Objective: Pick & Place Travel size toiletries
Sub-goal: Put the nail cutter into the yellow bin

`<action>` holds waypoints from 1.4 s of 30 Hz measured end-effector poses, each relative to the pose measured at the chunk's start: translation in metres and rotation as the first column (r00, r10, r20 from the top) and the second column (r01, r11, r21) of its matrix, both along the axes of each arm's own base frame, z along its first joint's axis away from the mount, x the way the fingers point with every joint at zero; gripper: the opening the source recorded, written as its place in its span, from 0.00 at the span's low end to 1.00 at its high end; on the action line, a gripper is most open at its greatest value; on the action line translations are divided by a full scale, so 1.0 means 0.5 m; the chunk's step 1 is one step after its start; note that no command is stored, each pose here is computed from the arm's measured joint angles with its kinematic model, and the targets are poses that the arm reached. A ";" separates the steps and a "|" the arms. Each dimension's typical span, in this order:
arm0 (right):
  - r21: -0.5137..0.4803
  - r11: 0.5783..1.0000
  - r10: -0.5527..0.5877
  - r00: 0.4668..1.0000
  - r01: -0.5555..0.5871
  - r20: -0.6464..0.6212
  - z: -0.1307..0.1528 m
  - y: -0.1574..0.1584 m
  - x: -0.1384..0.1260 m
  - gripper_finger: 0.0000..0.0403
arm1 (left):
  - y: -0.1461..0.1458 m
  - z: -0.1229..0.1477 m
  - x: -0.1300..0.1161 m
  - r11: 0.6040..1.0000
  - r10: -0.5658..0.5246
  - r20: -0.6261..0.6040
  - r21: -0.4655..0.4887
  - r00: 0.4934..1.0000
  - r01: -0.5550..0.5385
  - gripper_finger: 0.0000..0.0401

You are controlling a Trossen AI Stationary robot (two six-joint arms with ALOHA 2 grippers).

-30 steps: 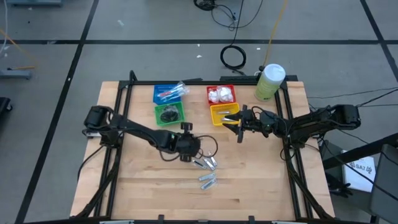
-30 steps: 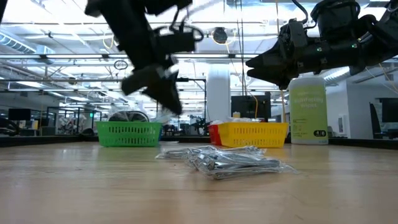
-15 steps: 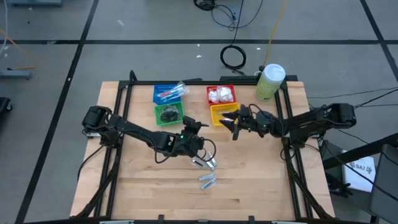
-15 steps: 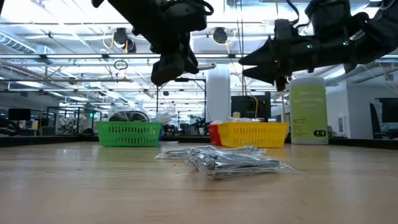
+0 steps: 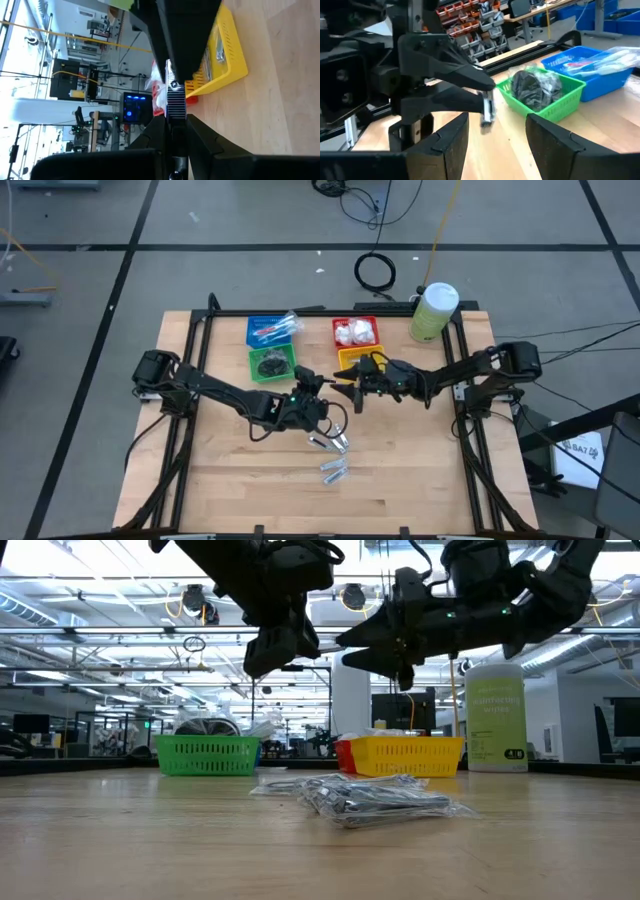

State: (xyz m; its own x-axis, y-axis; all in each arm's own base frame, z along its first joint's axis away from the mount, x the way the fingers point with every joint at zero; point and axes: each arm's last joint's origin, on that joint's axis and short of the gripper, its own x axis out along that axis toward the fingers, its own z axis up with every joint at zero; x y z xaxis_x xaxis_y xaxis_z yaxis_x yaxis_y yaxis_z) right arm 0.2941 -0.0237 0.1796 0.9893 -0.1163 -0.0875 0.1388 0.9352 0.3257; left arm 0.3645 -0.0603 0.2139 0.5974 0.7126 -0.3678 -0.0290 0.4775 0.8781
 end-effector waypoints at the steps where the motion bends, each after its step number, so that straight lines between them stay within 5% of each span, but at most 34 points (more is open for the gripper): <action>1: 0.002 1.000 0.018 1.000 -0.018 -0.001 -0.002 0.001 0.002 0.46 | 0.000 0.000 0.000 1.000 0.000 0.002 -0.002 1.000 0.000 0.09; 8: 0.001 0.998 0.064 0.997 -0.064 0.033 -0.002 0.006 0.016 0.44 | -0.002 0.002 0.001 1.000 0.000 0.025 -0.022 1.000 0.001 0.10; 33: -0.030 0.995 0.101 0.994 -0.099 0.044 0.000 0.008 0.016 0.07 | -0.018 0.005 0.003 0.996 -0.034 0.079 -0.080 0.996 0.040 0.09; 42: -0.074 0.989 0.132 0.991 -0.129 0.030 -0.003 0.011 0.016 0.05 | -0.034 0.006 0.005 0.955 -0.024 0.208 -0.286 0.978 0.084 0.26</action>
State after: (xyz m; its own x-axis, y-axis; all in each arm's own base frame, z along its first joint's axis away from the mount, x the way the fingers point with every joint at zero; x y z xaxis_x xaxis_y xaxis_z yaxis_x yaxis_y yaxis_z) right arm 0.3019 -0.0183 0.1783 0.9988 0.0094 -0.0487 0.0035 0.9658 0.2592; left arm 0.3672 -0.0771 0.2168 0.7145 0.5569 -0.4235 -0.1568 0.7173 0.6788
